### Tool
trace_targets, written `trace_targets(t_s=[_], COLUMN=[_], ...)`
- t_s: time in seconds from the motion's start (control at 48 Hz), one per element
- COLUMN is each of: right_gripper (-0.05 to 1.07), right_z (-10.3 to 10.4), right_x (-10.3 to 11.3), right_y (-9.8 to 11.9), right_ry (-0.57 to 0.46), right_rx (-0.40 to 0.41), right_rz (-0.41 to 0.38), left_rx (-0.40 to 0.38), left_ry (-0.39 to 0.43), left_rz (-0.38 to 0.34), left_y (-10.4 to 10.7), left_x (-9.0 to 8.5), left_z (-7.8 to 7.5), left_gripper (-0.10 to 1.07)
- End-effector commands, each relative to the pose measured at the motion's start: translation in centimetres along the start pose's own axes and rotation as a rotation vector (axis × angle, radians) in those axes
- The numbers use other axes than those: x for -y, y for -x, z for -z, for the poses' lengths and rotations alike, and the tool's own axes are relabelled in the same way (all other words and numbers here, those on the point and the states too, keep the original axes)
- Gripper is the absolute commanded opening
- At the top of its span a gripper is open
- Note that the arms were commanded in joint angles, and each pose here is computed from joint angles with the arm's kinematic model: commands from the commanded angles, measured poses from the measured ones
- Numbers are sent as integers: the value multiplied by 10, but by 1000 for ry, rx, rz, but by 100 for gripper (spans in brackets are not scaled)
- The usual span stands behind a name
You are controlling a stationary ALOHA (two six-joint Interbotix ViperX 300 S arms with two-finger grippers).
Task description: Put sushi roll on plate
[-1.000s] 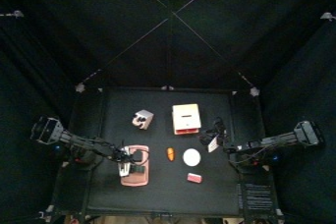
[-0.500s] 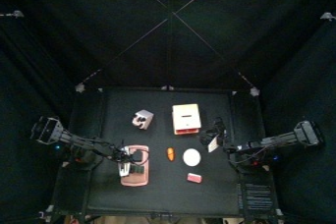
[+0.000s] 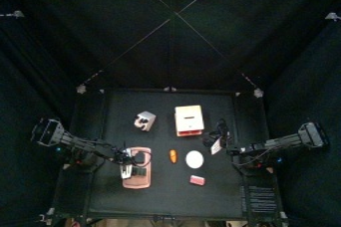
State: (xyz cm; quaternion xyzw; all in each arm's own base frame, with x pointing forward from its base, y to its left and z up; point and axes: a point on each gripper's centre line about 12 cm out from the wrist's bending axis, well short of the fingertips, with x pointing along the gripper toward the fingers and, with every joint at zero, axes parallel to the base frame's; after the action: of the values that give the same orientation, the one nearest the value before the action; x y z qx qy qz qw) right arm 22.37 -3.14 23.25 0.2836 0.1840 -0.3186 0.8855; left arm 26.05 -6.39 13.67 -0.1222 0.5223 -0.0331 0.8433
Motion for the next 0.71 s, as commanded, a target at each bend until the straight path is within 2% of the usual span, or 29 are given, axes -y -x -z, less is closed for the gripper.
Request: trace_targets(t_s=[0.0,0.375,0.688], right_gripper=[86,86,86], right_z=[-2,0,0], right_x=[-1,-2,-2], right_y=[0,1,1], right_ry=[-7,-14,-13], right_rx=[5,-9,-8], right_rz=[-3,-4,-5], left_rx=[26,68,85], left_ry=[9,12,7], left_rz=[4,8,11], left_y=[3,4,3], left_x=[0,0,1], left_z=[-8,-14,-14], left_gripper=[87,88,103])
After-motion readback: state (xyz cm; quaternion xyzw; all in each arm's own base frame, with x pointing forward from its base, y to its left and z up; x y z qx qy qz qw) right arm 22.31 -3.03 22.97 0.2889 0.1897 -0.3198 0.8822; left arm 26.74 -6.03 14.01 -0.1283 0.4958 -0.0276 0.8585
